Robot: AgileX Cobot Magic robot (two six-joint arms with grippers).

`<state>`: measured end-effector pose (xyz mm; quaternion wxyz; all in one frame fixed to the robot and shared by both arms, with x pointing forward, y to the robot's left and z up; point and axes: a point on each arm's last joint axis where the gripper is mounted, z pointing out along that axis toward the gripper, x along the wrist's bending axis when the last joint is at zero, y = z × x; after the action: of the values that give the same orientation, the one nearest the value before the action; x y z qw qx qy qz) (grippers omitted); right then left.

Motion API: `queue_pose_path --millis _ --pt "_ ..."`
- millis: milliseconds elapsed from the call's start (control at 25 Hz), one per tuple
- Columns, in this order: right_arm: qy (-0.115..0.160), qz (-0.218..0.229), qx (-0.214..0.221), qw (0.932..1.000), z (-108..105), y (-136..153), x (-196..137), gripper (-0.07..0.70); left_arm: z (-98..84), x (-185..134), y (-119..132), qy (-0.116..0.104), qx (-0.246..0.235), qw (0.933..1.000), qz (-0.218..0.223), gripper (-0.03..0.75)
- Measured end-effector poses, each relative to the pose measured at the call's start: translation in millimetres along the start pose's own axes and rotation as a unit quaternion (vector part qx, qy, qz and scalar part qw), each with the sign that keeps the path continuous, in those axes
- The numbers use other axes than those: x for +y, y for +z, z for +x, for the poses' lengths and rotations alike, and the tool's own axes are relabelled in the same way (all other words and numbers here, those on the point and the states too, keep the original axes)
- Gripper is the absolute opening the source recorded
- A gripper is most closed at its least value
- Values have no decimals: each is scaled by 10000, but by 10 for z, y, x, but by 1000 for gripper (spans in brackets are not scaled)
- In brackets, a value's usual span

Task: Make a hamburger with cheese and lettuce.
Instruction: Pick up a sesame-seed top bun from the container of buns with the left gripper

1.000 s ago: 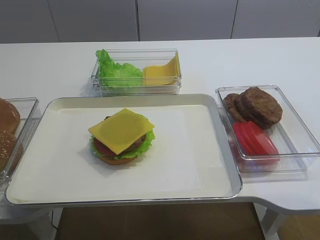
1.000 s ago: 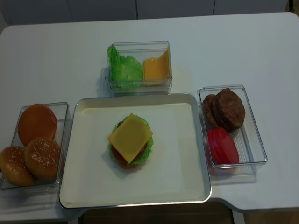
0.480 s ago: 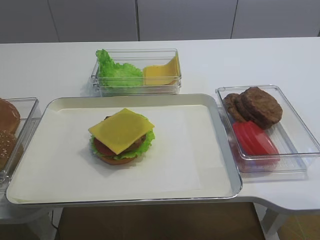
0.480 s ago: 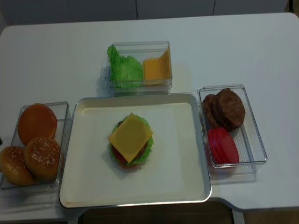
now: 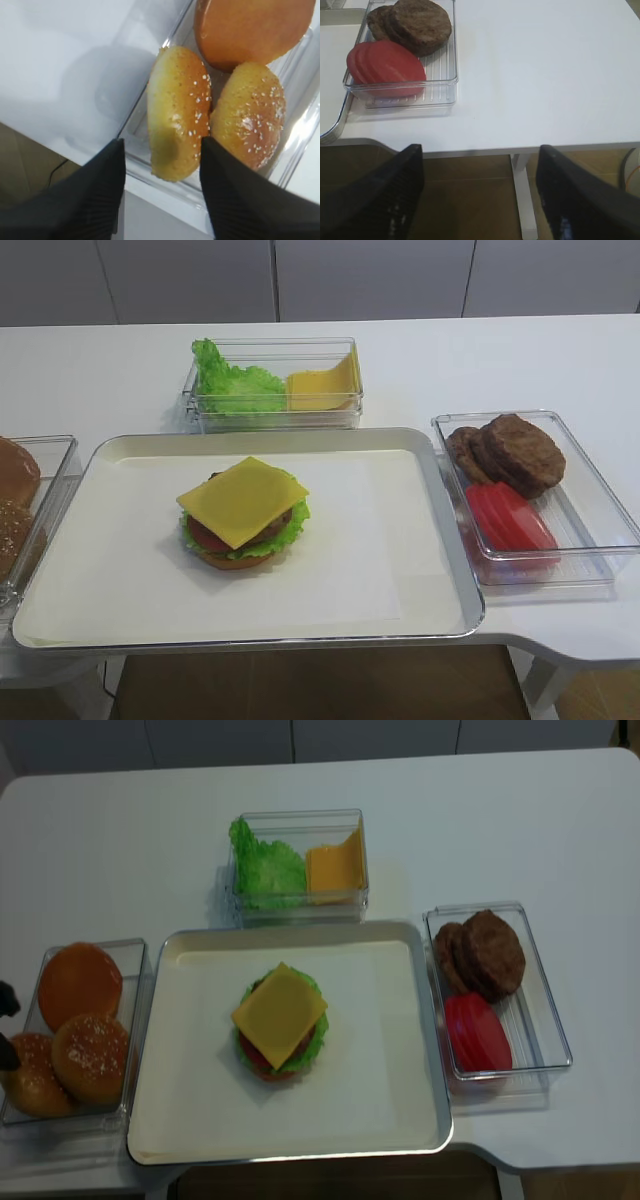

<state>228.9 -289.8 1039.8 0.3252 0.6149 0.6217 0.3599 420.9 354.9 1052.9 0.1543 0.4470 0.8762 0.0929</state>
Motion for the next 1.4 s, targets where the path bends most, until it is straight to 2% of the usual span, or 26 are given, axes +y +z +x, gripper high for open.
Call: queue_pose_path --millis 400,640,960,1240,1400 --pt "0 0 0 10000 0 0 0 532 -6 101 193 245 -78 9994 219 363" --pt "0 0 0 10000 0 0 0 532 69 163 258 113 -309 9990 319 363" --pt "10 0 0 10000 0 0 0 532 28 186 261 296 -556 9978 201 362" --pt "10 0 0 10000 0 0 0 532 19 193 266 329 -606 9975 179 361" --pt "10 0 0 10000 0 0 0 532 26 203 313 314 -585 9974 280 333"
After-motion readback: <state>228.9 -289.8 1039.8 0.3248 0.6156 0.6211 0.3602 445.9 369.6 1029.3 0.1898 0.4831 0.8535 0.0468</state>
